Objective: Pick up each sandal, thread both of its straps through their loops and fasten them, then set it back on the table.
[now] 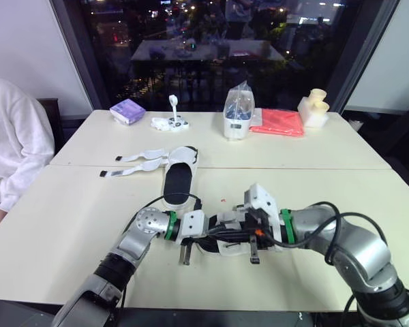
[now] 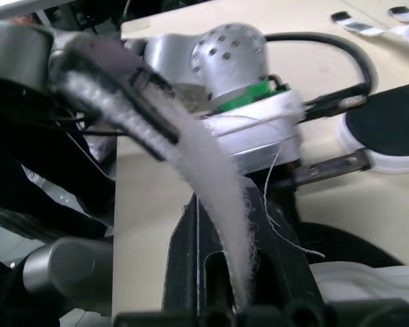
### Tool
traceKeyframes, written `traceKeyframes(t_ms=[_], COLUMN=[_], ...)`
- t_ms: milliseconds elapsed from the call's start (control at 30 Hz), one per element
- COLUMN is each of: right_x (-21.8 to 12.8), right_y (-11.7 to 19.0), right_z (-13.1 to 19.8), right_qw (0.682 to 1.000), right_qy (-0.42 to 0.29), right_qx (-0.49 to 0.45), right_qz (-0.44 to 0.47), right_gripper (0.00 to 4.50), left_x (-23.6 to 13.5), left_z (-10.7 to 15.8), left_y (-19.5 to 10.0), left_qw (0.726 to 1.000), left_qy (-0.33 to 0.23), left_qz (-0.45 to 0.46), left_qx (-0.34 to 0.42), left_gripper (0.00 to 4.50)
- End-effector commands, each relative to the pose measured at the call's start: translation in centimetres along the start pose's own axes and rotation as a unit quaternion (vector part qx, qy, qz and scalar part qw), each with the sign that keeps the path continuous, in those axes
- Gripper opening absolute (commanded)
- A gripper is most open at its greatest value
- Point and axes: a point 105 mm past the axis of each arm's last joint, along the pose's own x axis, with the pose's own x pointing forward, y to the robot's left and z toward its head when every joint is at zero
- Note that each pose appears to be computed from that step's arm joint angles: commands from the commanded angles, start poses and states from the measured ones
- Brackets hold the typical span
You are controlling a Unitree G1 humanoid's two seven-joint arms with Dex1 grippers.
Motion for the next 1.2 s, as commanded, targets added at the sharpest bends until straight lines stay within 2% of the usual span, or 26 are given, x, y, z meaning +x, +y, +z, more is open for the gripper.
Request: traceKeyframes(t_ms=[33,133,333,500,700,967,1200], right_x=[0.5,0.1,-2.4,-5.2,-7.8,-7.9,-5.4], right_y=[1.0,1.6,3.3,3.2,2.7,1.7,1.6], right_z=[-0.7,-1.7,-2.8,-4.8,-6.7,-8.7,-8.0], right_qw=[1.0,0.999,0.996,0.99,0.983,0.966,0.962], right_qy=[0.007,0.026,0.071,0.133,0.155,0.167,0.117], right_qx=[-0.015,0.002,-0.001,0.027,0.097,0.196,0.247], right_qz=[0.02,0.037,0.062,0.044,0.013,-0.016,-0.011], right_gripper=[0.29,1.27,4.34,4.43,4.43,4.43,4.43], left_x=[1.2,1.2,1.4,1.6,2.0,2.2,2.2], left_z=[-3.2,-3.1,-3.2,-3.4,-3.3,-3.2,-3.1], left_y=[-3.8,-3.9,-3.9,-3.7,-3.3,-3.4,-3.3], left_qw=[0.994,0.994,0.994,0.994,0.995,0.995,0.995], left_qy=[0.048,0.047,0.047,0.046,0.043,0.04,0.038], left_qz=[-0.08,-0.082,-0.081,-0.079,-0.079,-0.081,-0.077], left_qx=[-0.057,-0.058,-0.059,-0.059,-0.052,-0.049,-0.049], left_gripper=[0.0,0.0,0.0,0.0,0.0,0.0,0.0])
